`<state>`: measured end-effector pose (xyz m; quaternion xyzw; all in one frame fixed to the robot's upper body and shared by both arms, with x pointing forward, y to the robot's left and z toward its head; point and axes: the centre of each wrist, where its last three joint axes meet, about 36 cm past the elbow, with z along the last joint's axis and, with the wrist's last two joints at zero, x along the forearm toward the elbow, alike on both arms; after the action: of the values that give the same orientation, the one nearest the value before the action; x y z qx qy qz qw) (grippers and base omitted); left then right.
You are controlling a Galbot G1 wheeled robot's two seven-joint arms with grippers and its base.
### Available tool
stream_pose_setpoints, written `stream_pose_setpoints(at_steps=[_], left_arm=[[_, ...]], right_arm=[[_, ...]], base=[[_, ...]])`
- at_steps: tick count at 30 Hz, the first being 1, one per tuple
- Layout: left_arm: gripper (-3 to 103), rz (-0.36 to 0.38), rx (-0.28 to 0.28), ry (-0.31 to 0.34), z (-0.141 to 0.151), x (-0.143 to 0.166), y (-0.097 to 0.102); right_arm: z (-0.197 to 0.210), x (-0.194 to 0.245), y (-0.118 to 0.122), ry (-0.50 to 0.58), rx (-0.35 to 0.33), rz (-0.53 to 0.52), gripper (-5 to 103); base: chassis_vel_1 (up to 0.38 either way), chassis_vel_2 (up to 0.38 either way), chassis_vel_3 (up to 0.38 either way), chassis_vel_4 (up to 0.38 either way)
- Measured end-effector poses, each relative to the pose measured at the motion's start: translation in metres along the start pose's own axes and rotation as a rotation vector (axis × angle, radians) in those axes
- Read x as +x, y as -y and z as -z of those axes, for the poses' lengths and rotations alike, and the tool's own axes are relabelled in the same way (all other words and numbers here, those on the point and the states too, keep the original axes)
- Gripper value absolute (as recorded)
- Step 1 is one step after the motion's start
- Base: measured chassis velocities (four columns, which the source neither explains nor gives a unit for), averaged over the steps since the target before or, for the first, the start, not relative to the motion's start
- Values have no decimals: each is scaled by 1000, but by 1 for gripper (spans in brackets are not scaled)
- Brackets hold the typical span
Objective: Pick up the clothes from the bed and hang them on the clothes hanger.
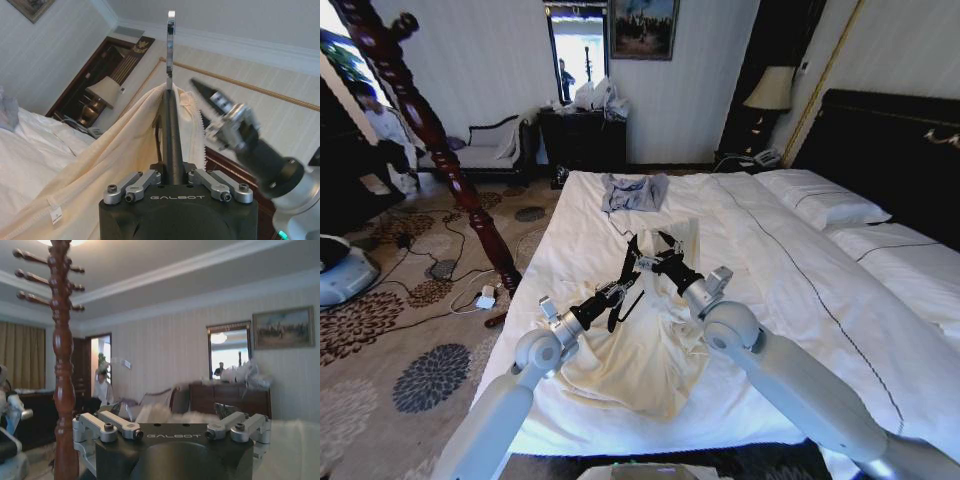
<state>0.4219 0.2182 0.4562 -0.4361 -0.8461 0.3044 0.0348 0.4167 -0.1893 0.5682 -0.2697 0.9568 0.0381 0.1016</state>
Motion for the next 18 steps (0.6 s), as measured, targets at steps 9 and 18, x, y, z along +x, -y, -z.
stream_pose_setpoints(at_steps=[9,18], left_arm=[[17,0,-11,-6,2,2,1],[17,-25,-80,-96,19,20,5]], right_arm=[[36,15,6,170,-98,95,100],[73,25,101,-73,152,-59,100]], base=[[0,0,0,0],[0,0,0,0]])
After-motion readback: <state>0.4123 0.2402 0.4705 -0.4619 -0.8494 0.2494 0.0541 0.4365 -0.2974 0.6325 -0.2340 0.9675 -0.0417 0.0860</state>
